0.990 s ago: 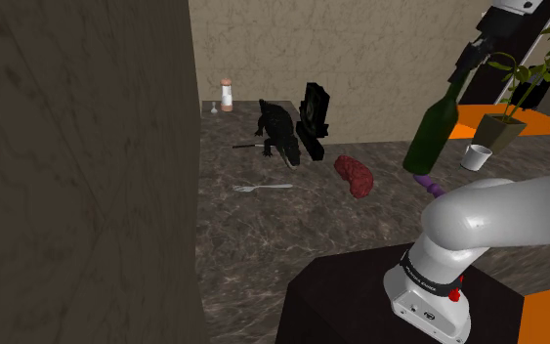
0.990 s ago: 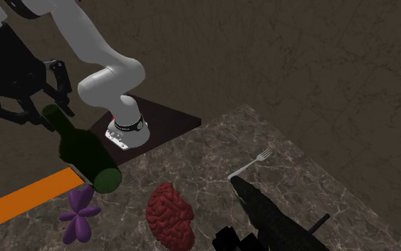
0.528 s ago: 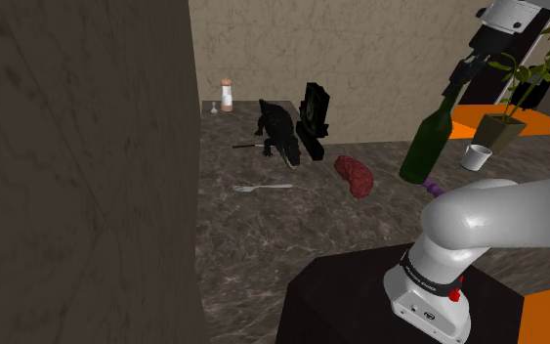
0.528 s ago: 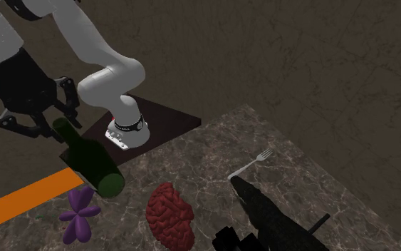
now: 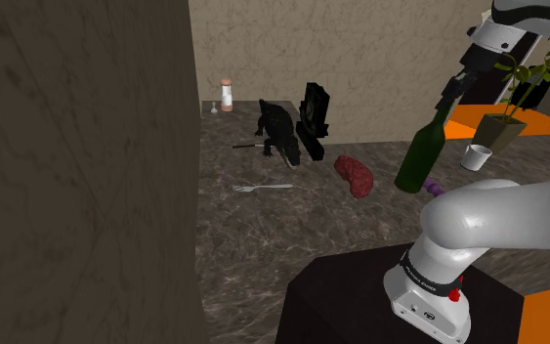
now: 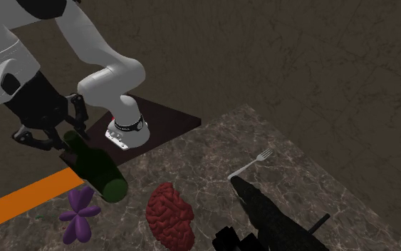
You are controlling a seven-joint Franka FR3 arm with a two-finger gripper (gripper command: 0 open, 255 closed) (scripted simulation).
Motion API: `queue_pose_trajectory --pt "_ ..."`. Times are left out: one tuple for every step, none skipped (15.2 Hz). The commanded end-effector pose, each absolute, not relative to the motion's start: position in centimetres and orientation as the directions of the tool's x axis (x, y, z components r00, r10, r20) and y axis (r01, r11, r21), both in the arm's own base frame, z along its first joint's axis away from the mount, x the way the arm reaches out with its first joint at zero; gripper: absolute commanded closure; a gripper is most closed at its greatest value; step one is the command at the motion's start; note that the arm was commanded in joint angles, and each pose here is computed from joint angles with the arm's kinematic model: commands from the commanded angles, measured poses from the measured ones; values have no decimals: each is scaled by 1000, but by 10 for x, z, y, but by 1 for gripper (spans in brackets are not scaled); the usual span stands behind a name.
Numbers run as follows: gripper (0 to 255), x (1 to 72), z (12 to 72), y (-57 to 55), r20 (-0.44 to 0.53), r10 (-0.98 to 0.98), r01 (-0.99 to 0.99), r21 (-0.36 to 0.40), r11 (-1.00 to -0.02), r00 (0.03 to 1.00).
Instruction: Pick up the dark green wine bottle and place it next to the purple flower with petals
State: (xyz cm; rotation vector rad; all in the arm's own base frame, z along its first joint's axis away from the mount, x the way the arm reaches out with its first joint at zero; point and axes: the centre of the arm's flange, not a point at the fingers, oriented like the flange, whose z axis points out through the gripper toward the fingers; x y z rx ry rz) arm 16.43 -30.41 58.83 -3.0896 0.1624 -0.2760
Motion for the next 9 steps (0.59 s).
queue_pose_trajectory --pt "255 164 577 -304 176 -107 -101 -44 -994 979" --pt "255 164 572 -304 176 -107 -101 -44 -994 979" --pt "255 164 567 -304 176 -107 -101 -44 -994 979" --pt "255 164 561 -304 176 -107 -101 -44 -994 979" --pt "255 164 556 -304 176 -107 -101 -44 -994 979" --pt "255 164 551 -304 176 -107 -101 -44 -994 979" --pt "255 164 545 -304 176 -107 -101 -44 -994 979" --pt "255 164 540 -304 176 -107 -101 -44 -994 979" --pt "255 164 535 -304 176 -107 -101 -44 -994 979"
